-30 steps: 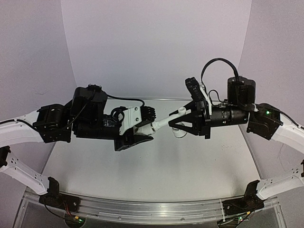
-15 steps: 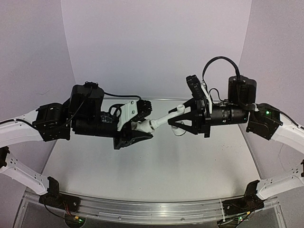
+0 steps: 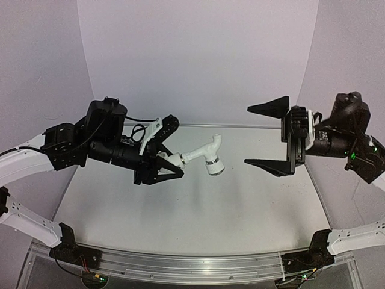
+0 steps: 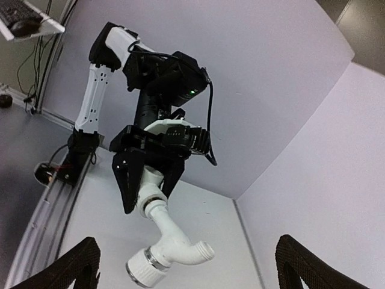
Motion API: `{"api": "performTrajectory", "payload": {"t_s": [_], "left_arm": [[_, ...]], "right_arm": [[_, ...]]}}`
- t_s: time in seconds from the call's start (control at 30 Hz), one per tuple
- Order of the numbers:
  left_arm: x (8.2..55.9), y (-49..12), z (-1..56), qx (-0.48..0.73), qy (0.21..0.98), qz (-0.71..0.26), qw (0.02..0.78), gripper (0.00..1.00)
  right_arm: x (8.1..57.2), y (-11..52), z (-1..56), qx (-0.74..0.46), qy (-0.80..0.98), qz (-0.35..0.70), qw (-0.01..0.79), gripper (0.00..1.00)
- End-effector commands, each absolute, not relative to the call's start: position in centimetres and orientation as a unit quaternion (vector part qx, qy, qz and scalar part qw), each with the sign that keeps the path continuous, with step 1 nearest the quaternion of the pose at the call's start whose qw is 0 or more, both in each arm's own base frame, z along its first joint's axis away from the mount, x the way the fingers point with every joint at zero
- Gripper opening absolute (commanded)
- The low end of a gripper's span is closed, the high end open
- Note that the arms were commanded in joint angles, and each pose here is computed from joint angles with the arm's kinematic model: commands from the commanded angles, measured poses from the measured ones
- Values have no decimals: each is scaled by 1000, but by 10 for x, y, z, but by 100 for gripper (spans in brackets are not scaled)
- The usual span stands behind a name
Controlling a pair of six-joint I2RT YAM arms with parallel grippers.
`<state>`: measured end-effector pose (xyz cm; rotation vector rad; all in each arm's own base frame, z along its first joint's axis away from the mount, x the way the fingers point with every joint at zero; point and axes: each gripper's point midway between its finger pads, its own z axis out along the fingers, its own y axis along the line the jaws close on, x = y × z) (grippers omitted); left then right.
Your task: Install the water faucets
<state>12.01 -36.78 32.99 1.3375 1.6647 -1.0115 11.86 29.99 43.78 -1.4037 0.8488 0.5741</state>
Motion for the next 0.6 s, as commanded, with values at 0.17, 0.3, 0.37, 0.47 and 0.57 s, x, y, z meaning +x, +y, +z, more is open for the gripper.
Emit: {"api": "performTrajectory", "payload": {"t_s": [0.17, 0.3, 0.37, 0.47, 0.57], "left_arm": [[82, -379, 378, 504, 620, -534, 276, 0], [81, -380, 383, 496, 619, -550, 261, 0], [80, -381, 384, 493, 619, -554, 256, 0], [79, -383, 383, 493, 619, -560, 245, 0], [80, -387, 379, 492, 623, -560, 236, 0]], "right_arm": [[123, 294, 379, -731, 169, 5, 661, 98], [120, 301, 371, -733, 109, -33, 670, 98], [117, 305, 367, -731, 87, -39, 675, 98], [113, 313, 367, -722, 70, -41, 687, 98], [109, 321, 374, -710, 65, -34, 701, 98]]}}
